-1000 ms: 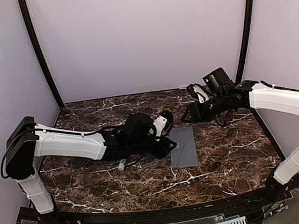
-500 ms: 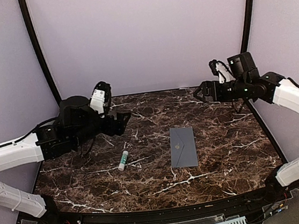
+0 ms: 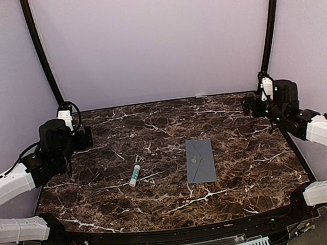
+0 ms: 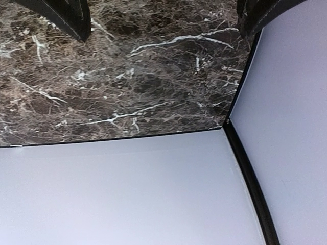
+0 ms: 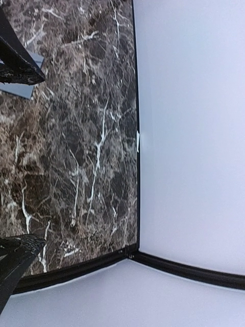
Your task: Place the letter into the envelope and seal it
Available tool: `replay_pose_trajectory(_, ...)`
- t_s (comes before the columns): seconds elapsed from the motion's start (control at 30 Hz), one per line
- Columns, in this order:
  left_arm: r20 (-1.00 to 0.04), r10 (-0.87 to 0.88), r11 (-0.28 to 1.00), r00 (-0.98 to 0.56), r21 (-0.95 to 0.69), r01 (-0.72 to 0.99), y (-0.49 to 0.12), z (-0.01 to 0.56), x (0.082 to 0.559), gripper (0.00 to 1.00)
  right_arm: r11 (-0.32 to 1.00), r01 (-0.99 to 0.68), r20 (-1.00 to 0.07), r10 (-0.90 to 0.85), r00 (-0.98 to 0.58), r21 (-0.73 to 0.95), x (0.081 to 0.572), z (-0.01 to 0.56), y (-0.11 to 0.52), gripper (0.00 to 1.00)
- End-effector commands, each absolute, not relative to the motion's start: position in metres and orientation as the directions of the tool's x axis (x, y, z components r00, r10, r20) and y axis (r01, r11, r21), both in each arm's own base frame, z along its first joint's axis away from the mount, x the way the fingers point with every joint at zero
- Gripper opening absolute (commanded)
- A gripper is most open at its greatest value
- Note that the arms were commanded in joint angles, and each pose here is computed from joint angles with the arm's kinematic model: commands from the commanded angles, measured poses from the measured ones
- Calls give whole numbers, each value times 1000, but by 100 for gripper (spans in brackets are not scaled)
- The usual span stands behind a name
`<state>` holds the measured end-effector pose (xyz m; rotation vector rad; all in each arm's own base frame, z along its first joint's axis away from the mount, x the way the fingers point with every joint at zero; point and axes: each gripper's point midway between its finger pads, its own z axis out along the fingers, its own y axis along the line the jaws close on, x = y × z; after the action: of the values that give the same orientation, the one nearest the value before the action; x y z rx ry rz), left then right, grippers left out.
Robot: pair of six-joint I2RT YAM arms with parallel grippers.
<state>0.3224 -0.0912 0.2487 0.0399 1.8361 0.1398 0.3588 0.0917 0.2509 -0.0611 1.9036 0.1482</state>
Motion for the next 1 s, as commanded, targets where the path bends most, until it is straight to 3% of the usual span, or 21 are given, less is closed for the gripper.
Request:
replay_pose_trajectory(0.0, -977, 106, 969, -185, 143, -203, -52, 255, 334, 98, 999, -38, -994, -27, -104, -23, 371, 265, 67, 99)
replay_pose_trajectory(0.27, -989, 136, 921, -65, 151, -359, -7, 229, 346, 93, 989, 63, -991, -130, -20, -131, 374, 225, 38, 99)
replay_pose_trajectory(0.6, -984, 149, 934, -95, 172, -313, 6, 181, 387, 96, 995, 91, -999, -48, 3, -47, 389, 190, 6, 99)
replay_pose_trajectory(0.97, -996, -11, 983, -89, 5, -182, 17, 149, 408, 94, 998, 70, -999, -4, -33, -6, 410, 165, -5, 99)
